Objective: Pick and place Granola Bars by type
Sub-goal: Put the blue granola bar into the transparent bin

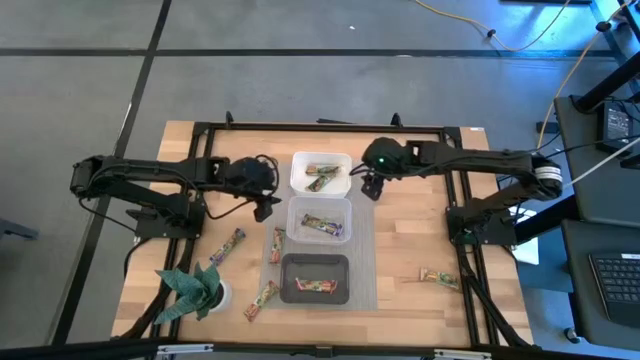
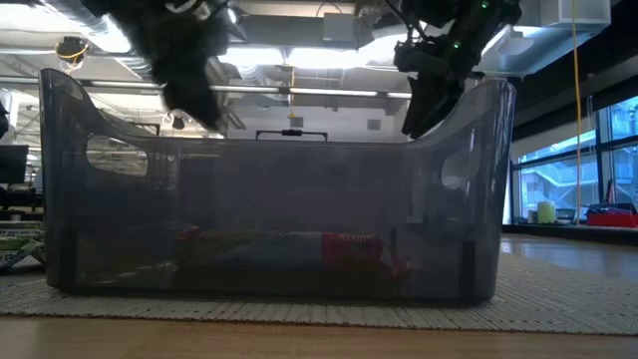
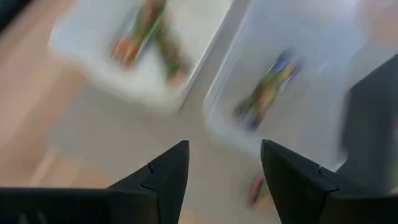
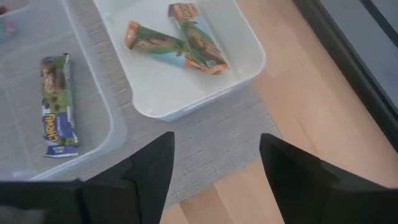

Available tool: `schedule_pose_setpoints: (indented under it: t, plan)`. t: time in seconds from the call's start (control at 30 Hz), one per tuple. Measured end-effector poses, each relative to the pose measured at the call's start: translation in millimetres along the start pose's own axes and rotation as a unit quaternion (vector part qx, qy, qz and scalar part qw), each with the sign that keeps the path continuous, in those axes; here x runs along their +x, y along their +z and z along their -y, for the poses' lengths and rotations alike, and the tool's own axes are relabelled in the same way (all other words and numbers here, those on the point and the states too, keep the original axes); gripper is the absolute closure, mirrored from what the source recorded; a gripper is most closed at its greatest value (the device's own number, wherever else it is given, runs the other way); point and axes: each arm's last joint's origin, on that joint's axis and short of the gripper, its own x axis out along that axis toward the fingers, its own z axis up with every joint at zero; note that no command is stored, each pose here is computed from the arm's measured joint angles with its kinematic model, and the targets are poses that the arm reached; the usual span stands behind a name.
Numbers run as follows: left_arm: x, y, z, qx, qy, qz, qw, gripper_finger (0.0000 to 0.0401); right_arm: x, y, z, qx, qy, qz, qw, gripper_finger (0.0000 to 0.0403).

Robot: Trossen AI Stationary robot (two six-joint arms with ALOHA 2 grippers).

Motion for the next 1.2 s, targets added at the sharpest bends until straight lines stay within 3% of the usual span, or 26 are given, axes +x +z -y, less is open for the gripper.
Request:
schedule_pose_setpoints:
  t: [0.2, 0.37, 0.57, 0.8, 0.93, 1.2]
  plan:
    - [-4.6, -28.1, -0.8, -0.063, 0.058, -0.126, 0.988, 0.0209, 0.2, -4.2, 5.2, 0.019, -0.004, 0.004, 1.000, 0.0163]
    - [-6.3, -44.8, 8.4, -0.104, 0.088, -0.192, 0.972, 0.0209, 1.1, -1.7, 4.8, 0.020, -0.002, 0.015, 1.000, 0.0163]
    - [6.9, -56.7, 28.1, -0.117, 0.104, -0.232, 0.960, 0.0209, 1.0, 1.6, 4.4, 0.022, 0.001, 0.032, 0.999, 0.0163]
    - [28.6, -74.0, 43.2, -0.173, 0.143, -0.312, 0.923, 0.0209, 1.0, 2.0, 4.3, 0.023, 0.001, 0.034, 0.999, 0.0163]
    - [39.0, -82.1, 49.6, -0.177, 0.153, -0.347, 0.908, 0.0210, 1.0, 2.2, 4.3, 0.023, 0.001, 0.035, 0.999, 0.0163]
    - [44.1, -94.0, 61.5, -0.186, 0.168, -0.371, 0.894, 0.0210, 1.0, 2.5, 4.2, 0.023, 0.002, 0.037, 0.999, 0.0163]
